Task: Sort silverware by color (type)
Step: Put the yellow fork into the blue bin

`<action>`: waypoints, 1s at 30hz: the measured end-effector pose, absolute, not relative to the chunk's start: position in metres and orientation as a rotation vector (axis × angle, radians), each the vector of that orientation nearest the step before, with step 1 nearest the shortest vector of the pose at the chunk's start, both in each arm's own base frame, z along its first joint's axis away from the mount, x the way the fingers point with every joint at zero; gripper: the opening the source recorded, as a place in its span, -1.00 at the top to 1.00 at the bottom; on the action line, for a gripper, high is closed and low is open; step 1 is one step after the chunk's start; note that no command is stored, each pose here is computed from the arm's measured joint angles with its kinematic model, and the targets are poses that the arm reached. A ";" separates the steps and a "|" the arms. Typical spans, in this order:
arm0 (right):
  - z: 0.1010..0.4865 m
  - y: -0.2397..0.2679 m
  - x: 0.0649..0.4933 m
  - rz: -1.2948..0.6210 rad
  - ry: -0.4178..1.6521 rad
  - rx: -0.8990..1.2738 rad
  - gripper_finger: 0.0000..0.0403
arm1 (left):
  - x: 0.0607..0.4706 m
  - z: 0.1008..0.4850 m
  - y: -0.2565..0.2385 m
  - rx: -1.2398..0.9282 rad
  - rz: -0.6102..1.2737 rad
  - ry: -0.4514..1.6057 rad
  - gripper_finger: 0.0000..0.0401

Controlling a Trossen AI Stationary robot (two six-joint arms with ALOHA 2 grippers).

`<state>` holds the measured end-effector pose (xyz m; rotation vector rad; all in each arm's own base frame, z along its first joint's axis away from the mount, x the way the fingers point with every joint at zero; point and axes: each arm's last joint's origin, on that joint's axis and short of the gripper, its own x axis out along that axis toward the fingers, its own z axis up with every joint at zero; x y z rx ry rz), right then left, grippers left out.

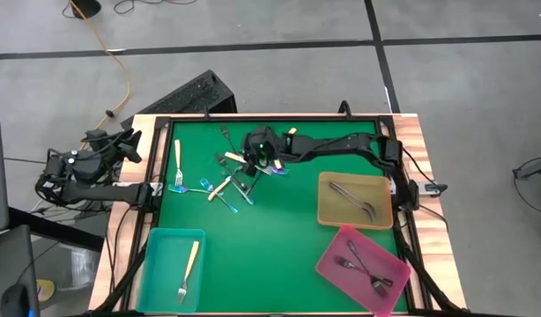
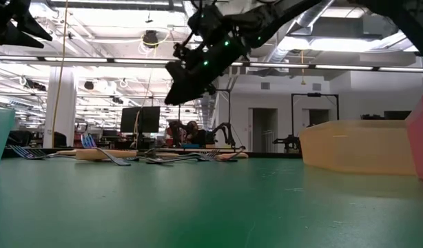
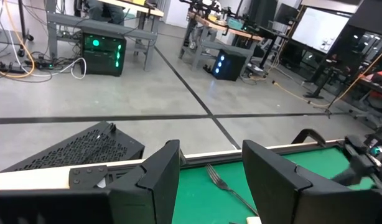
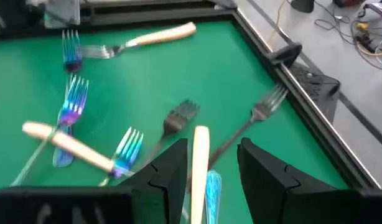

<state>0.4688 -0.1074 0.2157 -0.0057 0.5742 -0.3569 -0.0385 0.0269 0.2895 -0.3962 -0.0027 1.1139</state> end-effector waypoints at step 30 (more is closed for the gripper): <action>0.144 -0.119 0.477 -0.368 0.729 0.071 0.21 | -0.038 0.289 0.027 -0.397 1.111 -0.001 0.21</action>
